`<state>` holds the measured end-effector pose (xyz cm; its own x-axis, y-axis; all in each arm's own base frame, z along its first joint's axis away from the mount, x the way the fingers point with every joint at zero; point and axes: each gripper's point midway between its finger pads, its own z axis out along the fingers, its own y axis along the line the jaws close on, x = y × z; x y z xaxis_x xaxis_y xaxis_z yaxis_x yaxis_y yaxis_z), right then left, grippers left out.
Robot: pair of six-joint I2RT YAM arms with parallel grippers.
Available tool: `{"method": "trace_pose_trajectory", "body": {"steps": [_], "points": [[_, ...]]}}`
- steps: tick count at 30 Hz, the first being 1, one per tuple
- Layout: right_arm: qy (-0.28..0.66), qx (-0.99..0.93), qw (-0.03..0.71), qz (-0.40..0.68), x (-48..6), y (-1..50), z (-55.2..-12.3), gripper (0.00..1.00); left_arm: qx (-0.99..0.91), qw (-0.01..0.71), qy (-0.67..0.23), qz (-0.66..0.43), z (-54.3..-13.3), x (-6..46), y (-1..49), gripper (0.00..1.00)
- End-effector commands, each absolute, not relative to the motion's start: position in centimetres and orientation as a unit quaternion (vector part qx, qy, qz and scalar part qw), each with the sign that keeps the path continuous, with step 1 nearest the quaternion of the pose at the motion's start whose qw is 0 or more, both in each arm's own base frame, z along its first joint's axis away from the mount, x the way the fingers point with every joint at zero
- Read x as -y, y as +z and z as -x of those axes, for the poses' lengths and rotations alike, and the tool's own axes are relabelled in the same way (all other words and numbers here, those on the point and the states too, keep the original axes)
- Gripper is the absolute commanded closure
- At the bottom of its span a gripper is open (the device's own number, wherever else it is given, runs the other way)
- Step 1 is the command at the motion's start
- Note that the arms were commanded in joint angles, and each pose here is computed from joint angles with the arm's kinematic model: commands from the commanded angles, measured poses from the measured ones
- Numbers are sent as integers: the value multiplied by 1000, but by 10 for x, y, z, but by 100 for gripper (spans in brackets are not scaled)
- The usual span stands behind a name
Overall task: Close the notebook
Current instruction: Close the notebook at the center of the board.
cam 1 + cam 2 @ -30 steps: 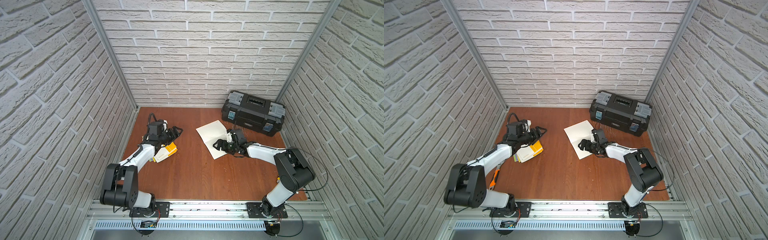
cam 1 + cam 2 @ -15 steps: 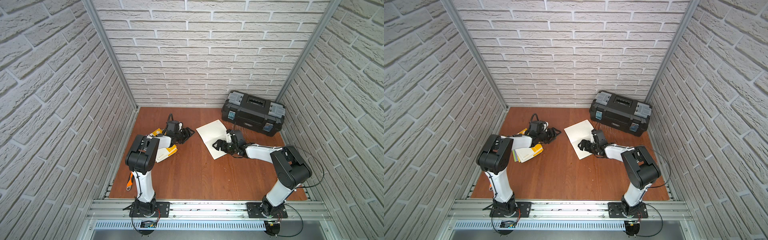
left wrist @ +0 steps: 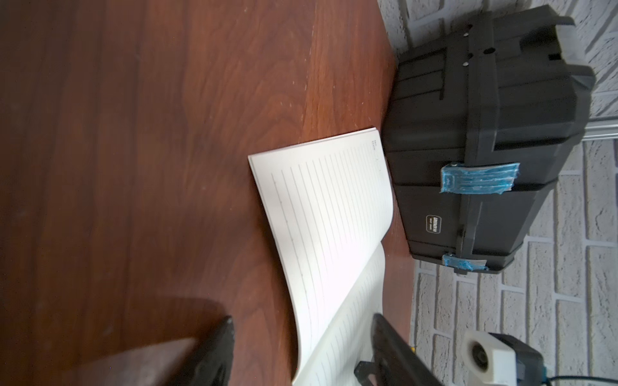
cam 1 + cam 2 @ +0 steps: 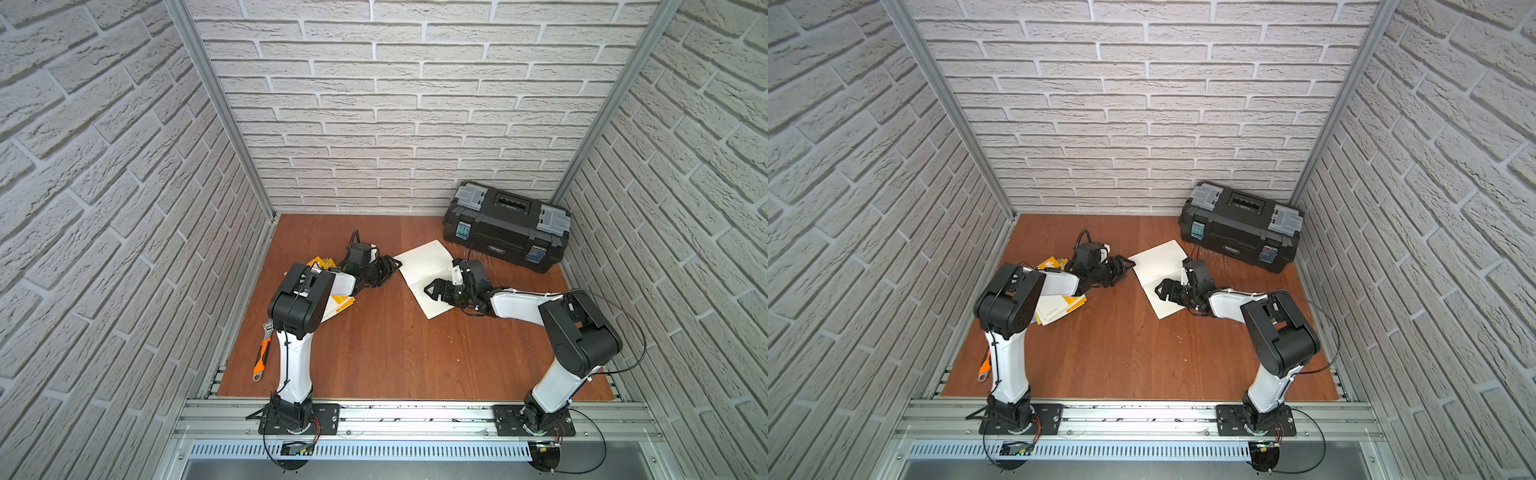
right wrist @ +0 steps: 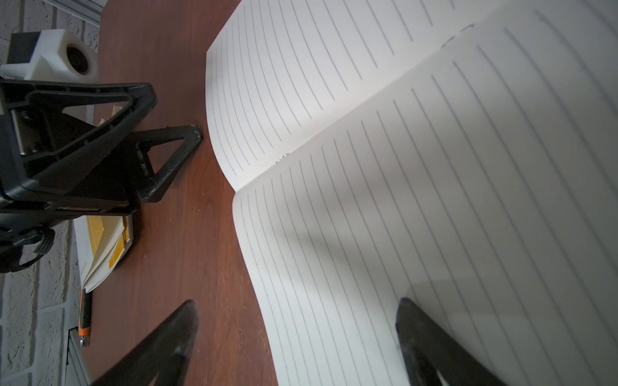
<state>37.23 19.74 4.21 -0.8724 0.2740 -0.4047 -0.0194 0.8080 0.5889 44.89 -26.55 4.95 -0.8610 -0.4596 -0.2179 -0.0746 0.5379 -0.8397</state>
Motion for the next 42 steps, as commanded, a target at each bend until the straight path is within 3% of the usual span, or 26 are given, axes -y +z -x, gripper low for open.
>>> {"method": "trace_pose_trajectory", "body": {"steps": [1,23,32,37,42], "points": [[294,-928,215,-74,-195,23,-360,8,-844,218,-459,172,-455,270,42,36],[303,-926,216,-70,-199,25,-362,8,-803,194,-515,231,-453,297,19,49],[306,-926,211,-70,-199,22,-363,8,-828,202,-496,169,-444,305,22,67],[308,-925,209,-73,-199,19,-361,8,-822,207,-513,138,-441,317,35,84],[309,-924,212,-70,-199,23,-362,8,-817,217,-523,106,-440,328,50,90]]}}
